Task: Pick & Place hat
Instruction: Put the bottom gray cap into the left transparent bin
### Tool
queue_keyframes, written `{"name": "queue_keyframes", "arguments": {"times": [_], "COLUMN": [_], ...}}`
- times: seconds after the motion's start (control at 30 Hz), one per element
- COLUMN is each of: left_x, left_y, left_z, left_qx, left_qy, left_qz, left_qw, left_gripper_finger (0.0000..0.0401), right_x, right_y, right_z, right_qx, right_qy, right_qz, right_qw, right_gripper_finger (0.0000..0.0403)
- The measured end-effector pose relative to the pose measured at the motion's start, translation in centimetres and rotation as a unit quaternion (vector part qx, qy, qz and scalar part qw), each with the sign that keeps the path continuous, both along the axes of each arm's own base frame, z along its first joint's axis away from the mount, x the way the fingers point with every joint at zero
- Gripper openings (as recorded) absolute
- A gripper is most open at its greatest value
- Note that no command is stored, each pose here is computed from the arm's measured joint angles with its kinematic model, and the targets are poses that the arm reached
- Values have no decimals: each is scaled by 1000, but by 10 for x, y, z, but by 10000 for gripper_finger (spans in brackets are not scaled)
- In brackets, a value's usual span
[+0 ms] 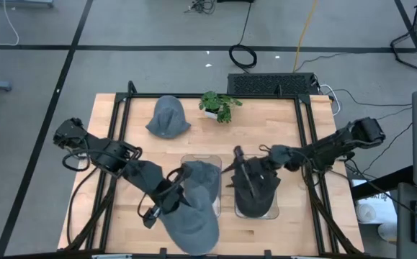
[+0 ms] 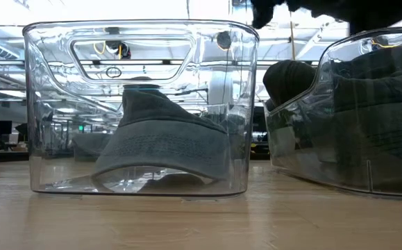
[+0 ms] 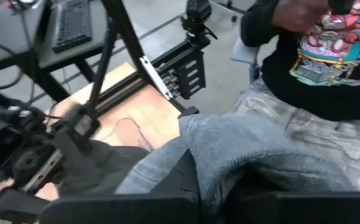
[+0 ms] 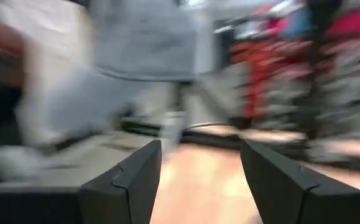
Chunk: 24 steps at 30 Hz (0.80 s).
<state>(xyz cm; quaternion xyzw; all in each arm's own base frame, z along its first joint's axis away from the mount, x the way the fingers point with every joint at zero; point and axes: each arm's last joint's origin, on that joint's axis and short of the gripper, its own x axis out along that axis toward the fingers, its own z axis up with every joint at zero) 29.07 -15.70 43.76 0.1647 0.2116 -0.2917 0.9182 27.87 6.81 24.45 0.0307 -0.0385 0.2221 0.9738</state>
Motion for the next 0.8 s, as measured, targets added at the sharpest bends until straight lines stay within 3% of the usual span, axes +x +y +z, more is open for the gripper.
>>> {"name": "queue_keyframes", "arguments": {"times": [0.1,0.2,0.53,0.8], "left_x": [7,14,29,39], "left_y": [-1,2,9,11], "left_z": [-5,-10,-13,-21], "left_qx": [4,3,-5,-8], "left_qy": [3,13,-4,-1], "left_qz": [-12,-14,-29,-45], "left_qw": [1000,1000,1000,999], "left_gripper_finger": [10,10,10,10], "right_x": [9,13,28,46], "right_y": [0,3,4,16], "right_z": [4,2,-12,-18], "right_qx": [68,96,133,136], "right_qy": [33,28,40,51], "right_qz": [112,174,163,189], "right_qw": [991,980,977,971], "right_gripper_finger": [210,210,210,210]}}
